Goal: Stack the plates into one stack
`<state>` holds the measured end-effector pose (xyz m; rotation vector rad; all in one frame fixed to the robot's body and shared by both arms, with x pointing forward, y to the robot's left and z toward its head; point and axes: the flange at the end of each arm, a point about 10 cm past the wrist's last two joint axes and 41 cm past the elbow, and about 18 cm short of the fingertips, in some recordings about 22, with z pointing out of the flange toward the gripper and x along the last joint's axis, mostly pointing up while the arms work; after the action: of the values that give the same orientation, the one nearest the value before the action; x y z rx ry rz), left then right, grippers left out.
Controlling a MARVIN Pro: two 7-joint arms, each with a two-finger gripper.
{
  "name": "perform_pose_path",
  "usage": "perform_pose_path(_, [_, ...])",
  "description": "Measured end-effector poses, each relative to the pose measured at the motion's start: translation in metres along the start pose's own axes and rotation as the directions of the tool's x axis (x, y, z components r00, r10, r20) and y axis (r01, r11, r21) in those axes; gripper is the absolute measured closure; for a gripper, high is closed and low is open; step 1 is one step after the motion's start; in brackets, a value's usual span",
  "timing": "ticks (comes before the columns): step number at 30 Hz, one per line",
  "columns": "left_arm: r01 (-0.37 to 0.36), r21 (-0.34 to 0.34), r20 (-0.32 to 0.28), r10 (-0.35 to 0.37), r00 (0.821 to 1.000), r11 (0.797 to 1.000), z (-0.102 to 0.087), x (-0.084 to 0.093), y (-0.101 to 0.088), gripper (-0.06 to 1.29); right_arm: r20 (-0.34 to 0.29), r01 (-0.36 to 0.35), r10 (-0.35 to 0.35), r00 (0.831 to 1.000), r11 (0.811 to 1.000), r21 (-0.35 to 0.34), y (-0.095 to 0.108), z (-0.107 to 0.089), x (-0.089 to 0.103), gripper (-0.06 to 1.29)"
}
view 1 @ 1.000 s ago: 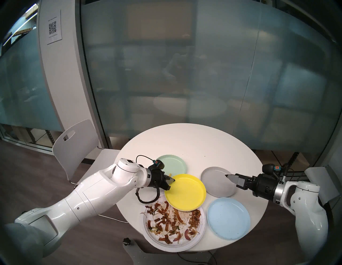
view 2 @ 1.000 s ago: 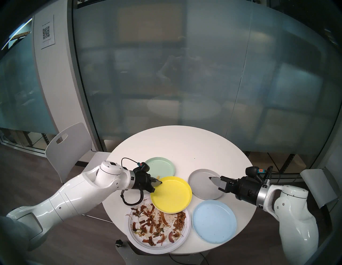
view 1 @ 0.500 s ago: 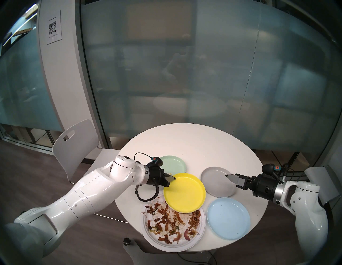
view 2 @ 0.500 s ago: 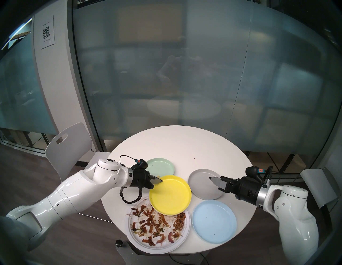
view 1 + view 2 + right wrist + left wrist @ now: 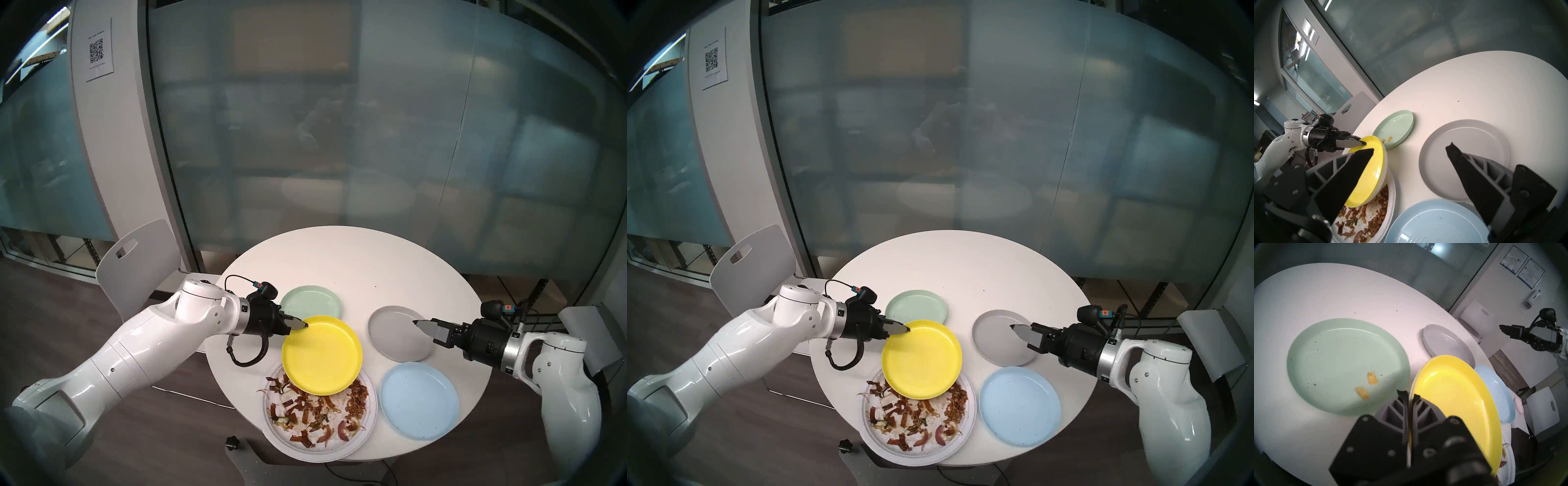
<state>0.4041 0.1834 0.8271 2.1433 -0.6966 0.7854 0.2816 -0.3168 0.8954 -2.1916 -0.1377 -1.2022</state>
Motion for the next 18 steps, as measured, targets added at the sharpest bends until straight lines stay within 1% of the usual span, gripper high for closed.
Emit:
perform_pose_path(7, [0.003, -0.004, 0.003, -0.003, 1.0, 1.0, -0.012, -0.017, 0.002, 1.21, 0.0, 0.0, 0.0, 1.0, 1.0, 0.0, 0.0, 0.0, 0.0, 0.02])
perform_pose_path(18, [-0.005, -0.001, 0.016, 0.005, 1.0, 1.0, -0.02, -0.043, 0.008, 1.21, 0.0, 0.0, 0.0, 1.0, 1.0, 0.0, 0.0, 0.0, 0.0, 0.02])
